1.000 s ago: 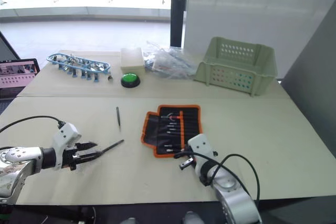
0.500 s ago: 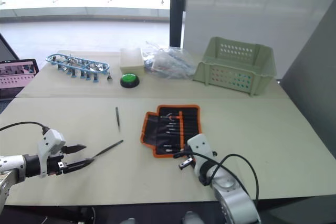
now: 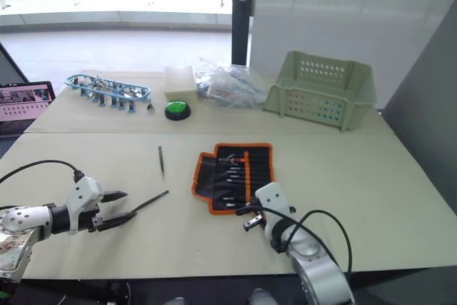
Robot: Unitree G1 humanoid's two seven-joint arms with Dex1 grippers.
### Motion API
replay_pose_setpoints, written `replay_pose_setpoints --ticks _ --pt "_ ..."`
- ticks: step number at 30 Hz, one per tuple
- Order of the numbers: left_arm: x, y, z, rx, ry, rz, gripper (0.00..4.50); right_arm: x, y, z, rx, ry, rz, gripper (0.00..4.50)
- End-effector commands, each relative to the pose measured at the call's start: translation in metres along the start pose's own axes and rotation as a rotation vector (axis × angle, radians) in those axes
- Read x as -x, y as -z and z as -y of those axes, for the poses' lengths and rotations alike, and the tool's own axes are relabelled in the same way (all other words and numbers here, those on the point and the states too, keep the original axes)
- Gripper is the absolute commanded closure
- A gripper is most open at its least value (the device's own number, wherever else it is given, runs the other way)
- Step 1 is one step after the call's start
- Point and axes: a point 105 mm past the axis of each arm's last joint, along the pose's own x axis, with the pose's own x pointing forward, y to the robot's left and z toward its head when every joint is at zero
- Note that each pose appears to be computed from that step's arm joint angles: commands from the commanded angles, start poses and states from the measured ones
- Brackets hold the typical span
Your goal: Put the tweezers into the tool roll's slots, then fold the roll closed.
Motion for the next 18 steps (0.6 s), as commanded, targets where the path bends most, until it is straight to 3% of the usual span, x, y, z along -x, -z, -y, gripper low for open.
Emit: replay_pose_setpoints --ticks 1,7,14,18 --pt "-0.013 0.015 0.024 0.071 0.093 -0.062 2.32 -0.003 0.023 -0.019 -0.043 -0.075 -0.084 4.5" --pt "-0.014 0.01 0.029 0.12 0.116 -0.052 4.34 -0.003 0.023 -0.019 -0.043 -0.074 -0.082 4.5" --pt "-0.01 -0.001 0.02 0.147 0.095 -0.033 4.43 -0.004 0.022 -0.02 -0.043 -0.075 -0.077 4.5" --pt "-0.007 -0.02 0.006 0.138 0.065 0.011 4.43 -0.005 0.022 -0.02 -0.041 -0.076 -0.076 4.5"
